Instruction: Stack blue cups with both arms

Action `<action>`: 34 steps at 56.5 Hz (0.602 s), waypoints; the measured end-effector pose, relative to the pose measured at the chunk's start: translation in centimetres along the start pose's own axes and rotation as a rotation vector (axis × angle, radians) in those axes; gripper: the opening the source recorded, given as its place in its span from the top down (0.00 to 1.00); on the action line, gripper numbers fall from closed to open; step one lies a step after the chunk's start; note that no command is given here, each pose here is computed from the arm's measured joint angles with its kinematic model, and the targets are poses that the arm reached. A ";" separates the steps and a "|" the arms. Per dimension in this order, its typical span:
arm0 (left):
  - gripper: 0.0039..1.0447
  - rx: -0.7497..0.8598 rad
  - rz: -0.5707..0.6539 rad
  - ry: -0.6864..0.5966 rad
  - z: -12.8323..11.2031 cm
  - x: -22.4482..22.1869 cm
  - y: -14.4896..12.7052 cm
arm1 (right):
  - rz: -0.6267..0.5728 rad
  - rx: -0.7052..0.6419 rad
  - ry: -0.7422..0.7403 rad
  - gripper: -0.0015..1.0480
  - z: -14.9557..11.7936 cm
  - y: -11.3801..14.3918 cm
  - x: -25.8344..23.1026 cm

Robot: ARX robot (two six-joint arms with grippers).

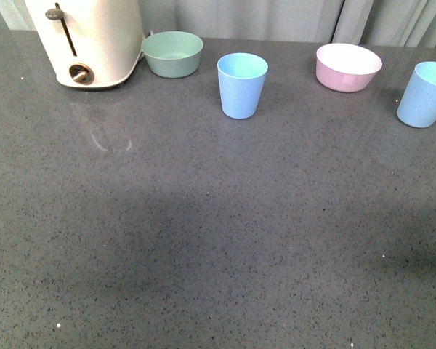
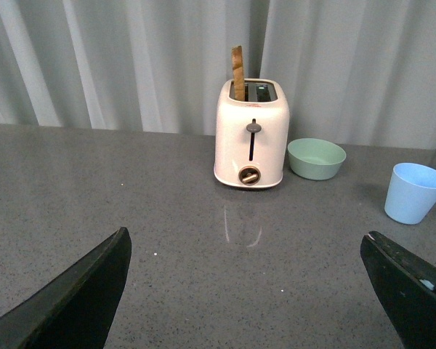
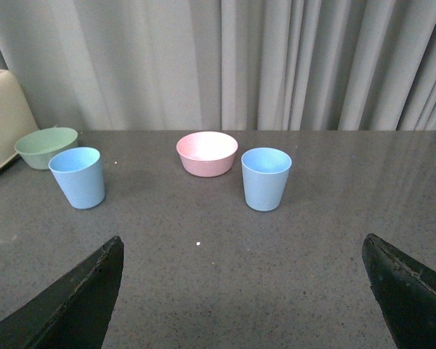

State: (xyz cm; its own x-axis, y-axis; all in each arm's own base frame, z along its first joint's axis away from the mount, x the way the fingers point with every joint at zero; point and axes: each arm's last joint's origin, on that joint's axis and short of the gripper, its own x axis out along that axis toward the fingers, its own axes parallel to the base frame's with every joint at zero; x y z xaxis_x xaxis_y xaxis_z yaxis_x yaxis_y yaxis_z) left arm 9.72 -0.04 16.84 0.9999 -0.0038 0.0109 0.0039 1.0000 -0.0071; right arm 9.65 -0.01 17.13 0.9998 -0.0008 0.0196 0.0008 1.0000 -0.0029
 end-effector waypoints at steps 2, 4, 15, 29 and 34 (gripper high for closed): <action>0.08 0.000 0.000 0.000 0.0 0.0 0.0 | 0.000 0.000 0.000 0.09 0.0 0.0 0.0; 0.08 0.000 0.000 0.000 0.0 0.0 0.0 | 0.000 0.000 0.000 0.09 0.0 0.0 0.0; 0.08 0.000 0.000 0.000 0.0 0.0 0.0 | 0.000 0.000 0.000 0.09 0.0 0.0 0.0; 0.08 0.000 0.000 0.000 0.0 0.0 0.0 | 0.000 0.000 0.000 0.09 0.0 0.0 0.0; 0.08 -0.045 -0.016 0.092 -0.1 0.1 -0.1 | 0.000 0.000 0.000 0.09 0.0 0.0 0.0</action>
State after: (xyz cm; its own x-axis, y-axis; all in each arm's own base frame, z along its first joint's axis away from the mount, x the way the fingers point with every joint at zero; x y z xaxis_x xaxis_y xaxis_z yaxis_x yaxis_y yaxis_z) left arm 9.78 -0.11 16.71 0.9965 -0.0229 -0.0810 0.0187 0.9985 -0.0521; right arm 9.65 -0.01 17.13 0.9998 -0.0008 0.0196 0.0008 1.0000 -0.0029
